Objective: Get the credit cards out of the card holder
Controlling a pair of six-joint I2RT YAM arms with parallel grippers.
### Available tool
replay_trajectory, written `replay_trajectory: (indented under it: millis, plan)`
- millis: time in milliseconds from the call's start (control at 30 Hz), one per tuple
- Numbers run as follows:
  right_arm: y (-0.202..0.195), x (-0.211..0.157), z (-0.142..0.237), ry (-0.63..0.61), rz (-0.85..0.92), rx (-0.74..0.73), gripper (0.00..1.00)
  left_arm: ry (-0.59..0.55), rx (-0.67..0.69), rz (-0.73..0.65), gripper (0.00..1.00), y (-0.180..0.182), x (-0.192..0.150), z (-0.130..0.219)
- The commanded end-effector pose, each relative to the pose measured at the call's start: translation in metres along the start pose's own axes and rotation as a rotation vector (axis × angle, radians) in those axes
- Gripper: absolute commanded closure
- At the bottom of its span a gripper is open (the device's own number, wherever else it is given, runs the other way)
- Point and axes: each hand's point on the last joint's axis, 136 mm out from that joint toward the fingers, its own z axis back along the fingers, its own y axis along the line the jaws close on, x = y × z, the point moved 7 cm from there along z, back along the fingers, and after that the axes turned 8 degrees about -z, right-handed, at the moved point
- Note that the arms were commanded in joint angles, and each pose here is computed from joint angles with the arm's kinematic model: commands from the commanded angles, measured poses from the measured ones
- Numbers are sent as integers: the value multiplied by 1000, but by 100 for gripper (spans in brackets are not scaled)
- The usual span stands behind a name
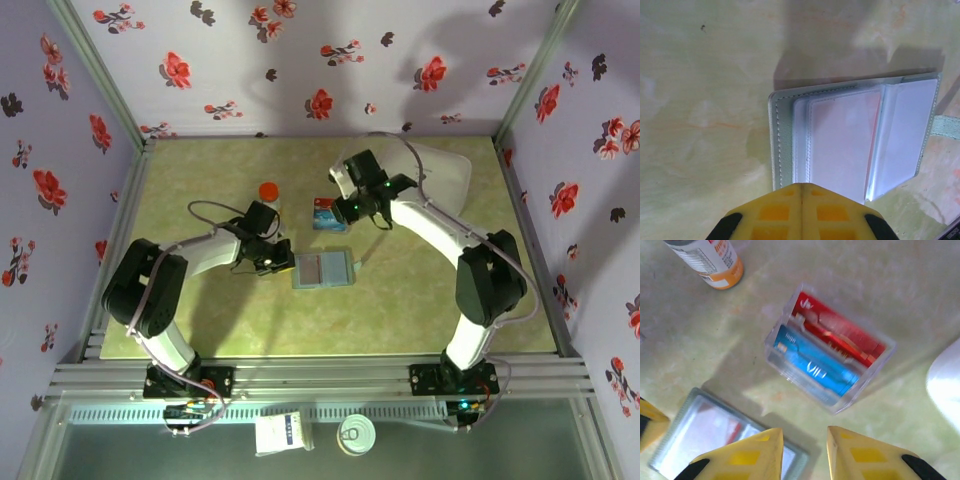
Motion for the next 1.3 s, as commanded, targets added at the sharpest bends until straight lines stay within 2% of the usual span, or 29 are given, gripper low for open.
replay_trajectory:
  millis: [0,167,433,633,833,1067,1267]
  plan:
    - [13,-14,2,-10,-252,55,72,5,14,7,99,-1,2,-5]
    - [26,-49,-8,88,-390,111,75,18,15,9,100,1,-1,-10]
    - [42,-80,-28,240,-516,197,75,23,25,9,100,3,0,-13]
    - [57,-88,-47,299,-605,292,70,25,41,0,100,3,2,-13]
    - [66,-91,-62,331,-624,311,68,30,50,-10,100,3,3,-13]
    - [71,-95,-80,357,-643,335,75,32,53,-15,100,3,3,-12]
    - [71,-96,-89,374,-642,329,76,53,65,-8,100,7,0,-16]
